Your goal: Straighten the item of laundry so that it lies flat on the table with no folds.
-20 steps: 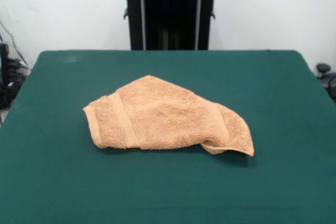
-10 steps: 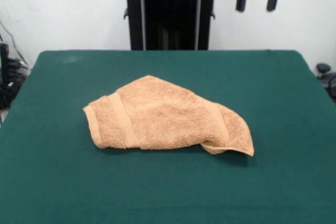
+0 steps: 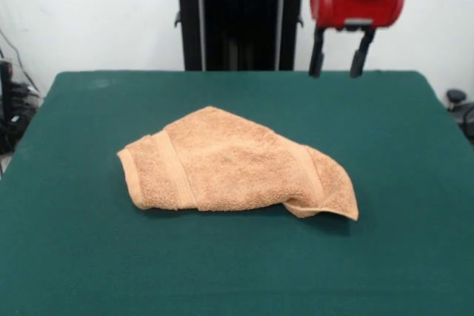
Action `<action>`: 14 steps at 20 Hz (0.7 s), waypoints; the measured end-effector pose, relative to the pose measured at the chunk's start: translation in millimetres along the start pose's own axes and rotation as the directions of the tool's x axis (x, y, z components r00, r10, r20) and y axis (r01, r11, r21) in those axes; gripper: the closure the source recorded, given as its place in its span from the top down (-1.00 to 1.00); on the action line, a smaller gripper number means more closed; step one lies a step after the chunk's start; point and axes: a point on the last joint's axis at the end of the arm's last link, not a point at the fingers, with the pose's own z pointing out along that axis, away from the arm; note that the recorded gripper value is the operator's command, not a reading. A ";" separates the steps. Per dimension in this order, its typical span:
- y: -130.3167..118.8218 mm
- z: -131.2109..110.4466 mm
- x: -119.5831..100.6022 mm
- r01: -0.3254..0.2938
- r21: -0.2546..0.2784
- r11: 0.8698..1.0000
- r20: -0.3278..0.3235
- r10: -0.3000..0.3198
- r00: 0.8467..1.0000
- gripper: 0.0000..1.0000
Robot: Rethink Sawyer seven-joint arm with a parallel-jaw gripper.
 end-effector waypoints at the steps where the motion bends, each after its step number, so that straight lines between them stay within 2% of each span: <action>1: -0.2 5.5 -2.5 0.002 0.003 1.000 -0.003 -0.002 1.000 1.00; 7: -3.9 28.6 -21.6 0.008 0.024 1.000 -0.003 -0.008 1.000 1.00; 14: 2.3 44.4 -57.9 0.033 0.050 0.998 0.038 -0.035 0.999 1.00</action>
